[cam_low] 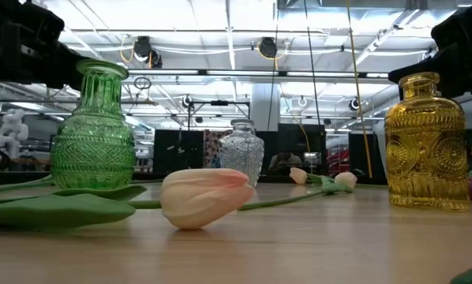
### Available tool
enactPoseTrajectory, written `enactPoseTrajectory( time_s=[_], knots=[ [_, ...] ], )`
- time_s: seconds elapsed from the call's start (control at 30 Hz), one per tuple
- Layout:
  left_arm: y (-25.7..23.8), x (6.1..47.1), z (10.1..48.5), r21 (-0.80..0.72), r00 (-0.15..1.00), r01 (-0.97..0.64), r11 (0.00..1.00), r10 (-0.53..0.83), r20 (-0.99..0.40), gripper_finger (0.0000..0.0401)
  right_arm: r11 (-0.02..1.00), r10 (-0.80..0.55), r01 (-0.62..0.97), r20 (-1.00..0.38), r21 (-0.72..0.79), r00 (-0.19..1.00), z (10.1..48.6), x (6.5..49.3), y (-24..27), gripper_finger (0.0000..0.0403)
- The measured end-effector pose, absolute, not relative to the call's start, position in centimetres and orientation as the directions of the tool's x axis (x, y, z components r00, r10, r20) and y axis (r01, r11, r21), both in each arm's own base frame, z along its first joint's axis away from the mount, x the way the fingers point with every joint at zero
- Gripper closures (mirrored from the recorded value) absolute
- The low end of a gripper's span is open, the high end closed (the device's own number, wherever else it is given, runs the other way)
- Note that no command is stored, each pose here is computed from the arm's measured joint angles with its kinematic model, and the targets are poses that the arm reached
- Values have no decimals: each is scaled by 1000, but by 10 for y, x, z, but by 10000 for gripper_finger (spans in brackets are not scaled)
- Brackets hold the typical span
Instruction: Sort flowers into vase by color
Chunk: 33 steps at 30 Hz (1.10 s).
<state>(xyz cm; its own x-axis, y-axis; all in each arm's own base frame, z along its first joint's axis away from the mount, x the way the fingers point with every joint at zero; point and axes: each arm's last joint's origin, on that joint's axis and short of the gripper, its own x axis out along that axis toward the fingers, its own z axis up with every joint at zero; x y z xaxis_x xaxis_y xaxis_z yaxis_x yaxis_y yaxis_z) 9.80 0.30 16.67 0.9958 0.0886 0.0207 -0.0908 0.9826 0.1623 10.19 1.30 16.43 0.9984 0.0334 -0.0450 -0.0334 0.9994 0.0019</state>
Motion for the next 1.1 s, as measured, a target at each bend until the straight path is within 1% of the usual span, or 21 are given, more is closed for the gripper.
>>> enactPoseTrajectory(
  time_s=[1.1],
  knots=[
    [3, 98, 167, 162, 996, -91, 983, 89, 21, 390, 999, 33, -33, -44, 10, 998, 164, 102, 13, 403]
  ],
)
